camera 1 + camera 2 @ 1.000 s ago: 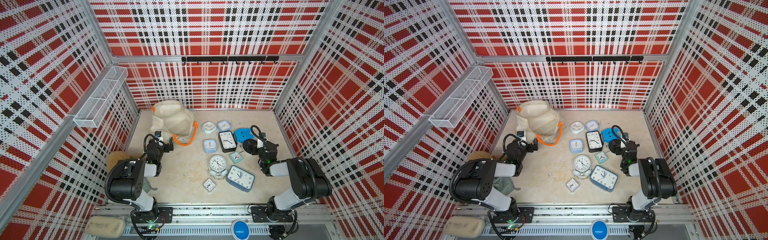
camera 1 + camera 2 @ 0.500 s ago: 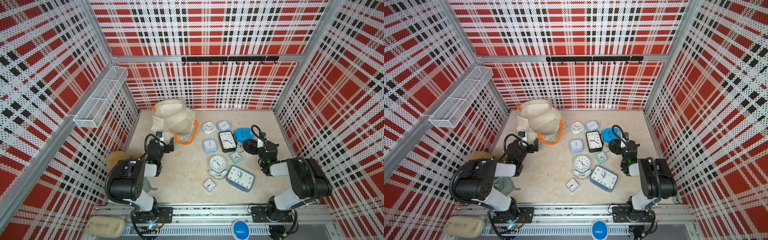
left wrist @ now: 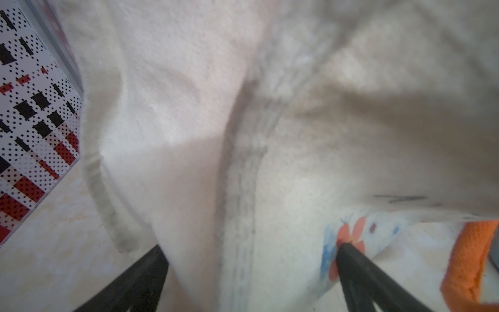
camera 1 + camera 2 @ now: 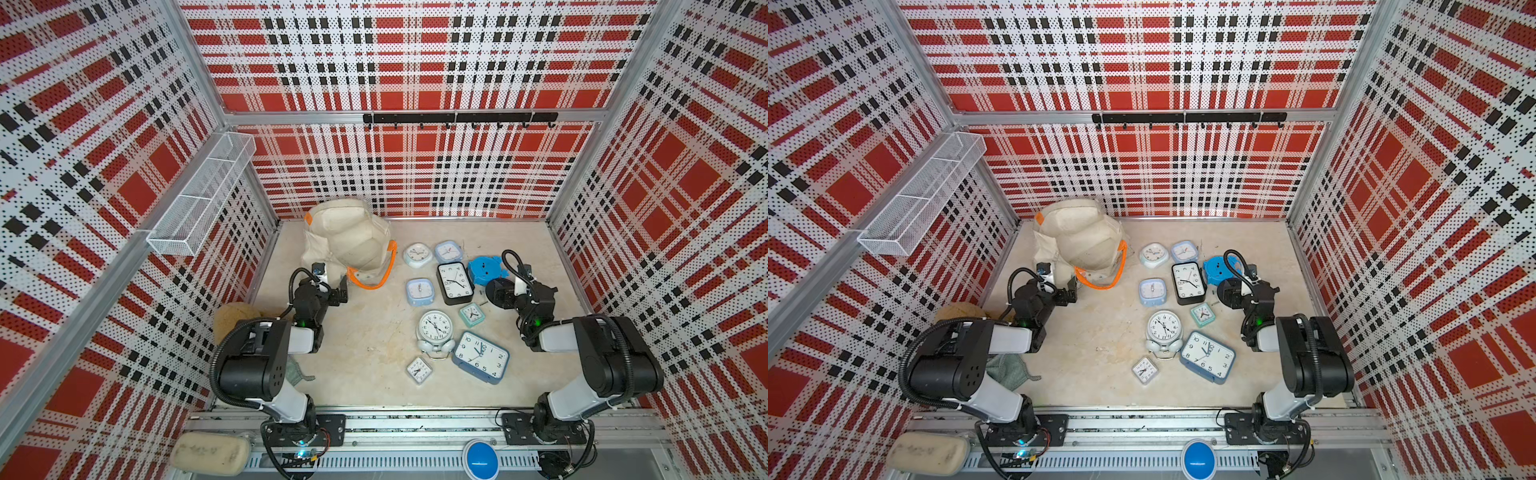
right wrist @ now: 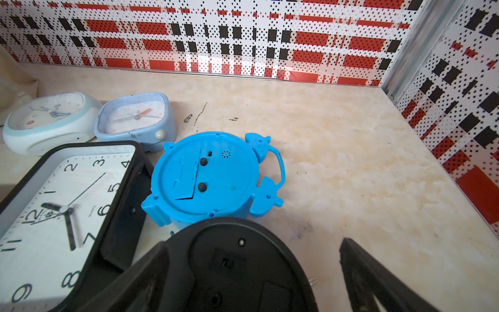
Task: Take the alarm clock out of the canvas bag
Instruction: Reset both arms
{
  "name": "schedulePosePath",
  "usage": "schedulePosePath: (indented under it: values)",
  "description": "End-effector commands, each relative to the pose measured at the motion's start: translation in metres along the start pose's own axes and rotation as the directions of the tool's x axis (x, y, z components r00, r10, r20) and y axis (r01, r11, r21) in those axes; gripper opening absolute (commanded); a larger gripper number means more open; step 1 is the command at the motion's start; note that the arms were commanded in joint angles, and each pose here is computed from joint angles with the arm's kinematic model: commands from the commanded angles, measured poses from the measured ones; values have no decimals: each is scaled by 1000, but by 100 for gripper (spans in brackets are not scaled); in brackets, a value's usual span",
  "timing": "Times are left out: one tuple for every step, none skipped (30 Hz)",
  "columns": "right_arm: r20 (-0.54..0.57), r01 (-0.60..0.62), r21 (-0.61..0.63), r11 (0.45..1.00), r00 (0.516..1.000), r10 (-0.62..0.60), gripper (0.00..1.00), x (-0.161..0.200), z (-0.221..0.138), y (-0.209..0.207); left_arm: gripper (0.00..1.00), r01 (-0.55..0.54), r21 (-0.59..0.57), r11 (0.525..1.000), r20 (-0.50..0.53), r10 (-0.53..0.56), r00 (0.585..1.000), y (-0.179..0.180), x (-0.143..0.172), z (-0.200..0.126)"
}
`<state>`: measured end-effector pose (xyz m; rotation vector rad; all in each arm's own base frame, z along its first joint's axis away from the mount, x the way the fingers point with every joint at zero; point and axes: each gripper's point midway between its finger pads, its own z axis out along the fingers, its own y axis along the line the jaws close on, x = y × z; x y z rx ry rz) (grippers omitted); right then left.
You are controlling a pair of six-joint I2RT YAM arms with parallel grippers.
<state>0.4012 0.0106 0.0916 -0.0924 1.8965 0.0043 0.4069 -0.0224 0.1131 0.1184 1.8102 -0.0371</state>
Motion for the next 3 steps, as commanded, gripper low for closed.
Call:
schedulePosePath:
  values:
    - [60, -4, 25, 1000, 998, 3, 100, -17, 2, -6, 99, -12, 1, 1000, 12, 12, 1000, -1, -5, 0]
    - [63, -4, 25, 1000, 998, 2, 100, -18, 2, -6, 99, -12, 1, 1000, 13, 12, 1000, -1, -5, 0]
    - [62, -3, 25, 1000, 998, 1, 100, -18, 2, -6, 99, -13, 1, 1000, 11, 13, 1000, -1, -4, 0]
